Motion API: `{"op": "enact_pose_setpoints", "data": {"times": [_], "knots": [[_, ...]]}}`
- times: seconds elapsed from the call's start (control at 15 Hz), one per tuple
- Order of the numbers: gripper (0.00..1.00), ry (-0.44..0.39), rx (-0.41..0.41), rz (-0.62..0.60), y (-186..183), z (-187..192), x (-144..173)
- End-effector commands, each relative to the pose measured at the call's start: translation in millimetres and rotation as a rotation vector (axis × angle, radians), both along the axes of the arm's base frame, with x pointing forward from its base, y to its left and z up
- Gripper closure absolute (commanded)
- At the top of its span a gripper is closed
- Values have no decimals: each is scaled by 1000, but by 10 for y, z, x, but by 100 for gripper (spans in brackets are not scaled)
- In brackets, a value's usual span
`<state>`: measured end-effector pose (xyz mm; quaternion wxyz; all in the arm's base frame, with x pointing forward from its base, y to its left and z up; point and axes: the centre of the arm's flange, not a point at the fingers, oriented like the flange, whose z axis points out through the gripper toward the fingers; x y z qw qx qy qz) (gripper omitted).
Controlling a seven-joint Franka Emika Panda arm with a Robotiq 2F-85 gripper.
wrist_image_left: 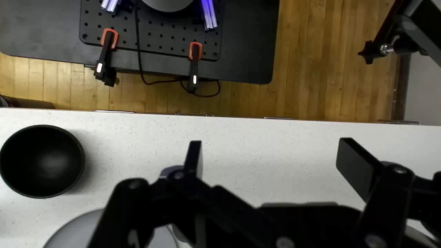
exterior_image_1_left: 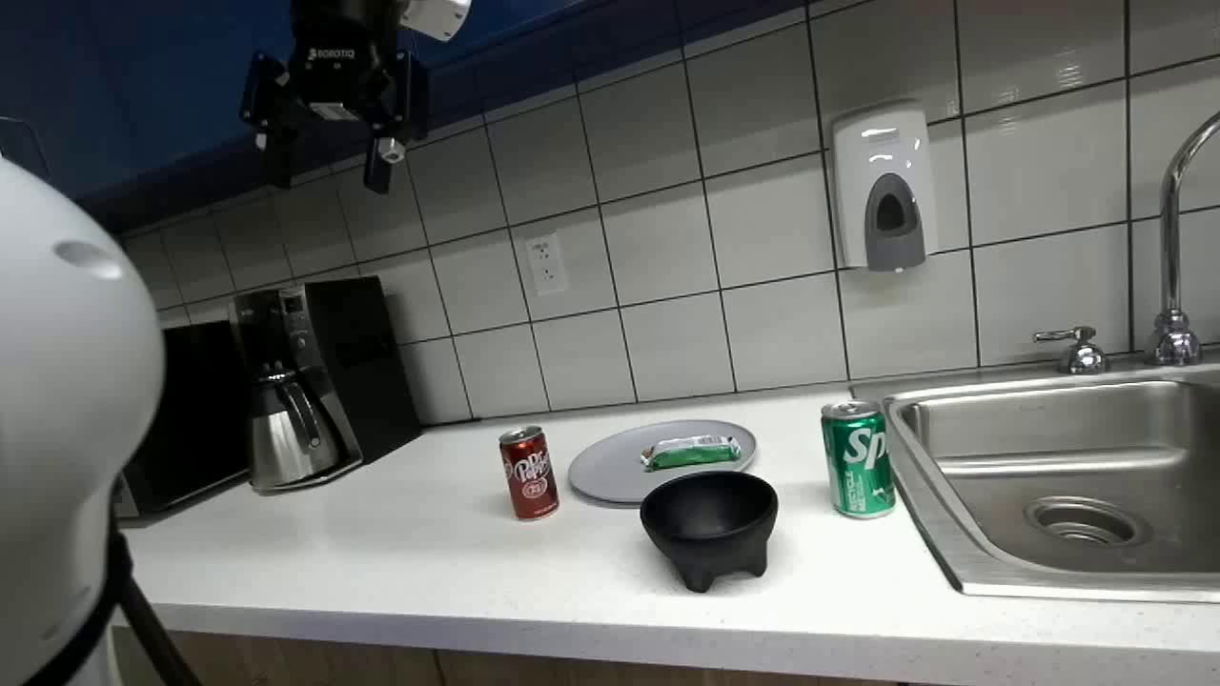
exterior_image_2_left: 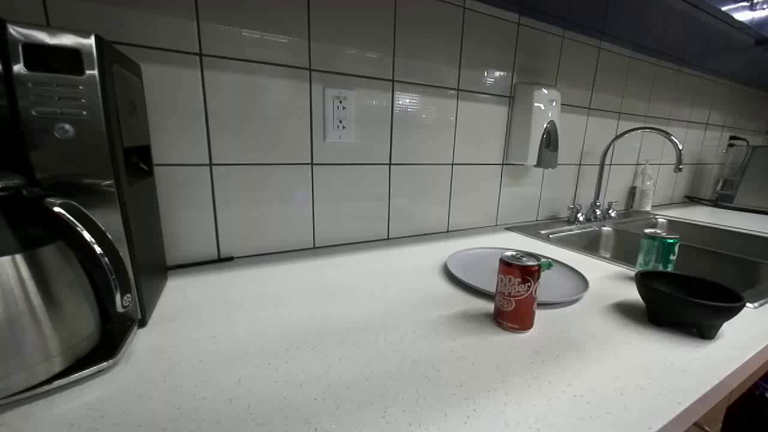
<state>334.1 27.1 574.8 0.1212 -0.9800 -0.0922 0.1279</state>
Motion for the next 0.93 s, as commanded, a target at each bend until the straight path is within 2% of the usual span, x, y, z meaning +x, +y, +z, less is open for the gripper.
{"op": "enact_pose_setpoints", "data": {"times": [0.0,0.87], "knots": [[0,0,0,0,0,-3,1],[0,-108,-28,-95,2,-329,53]]}}
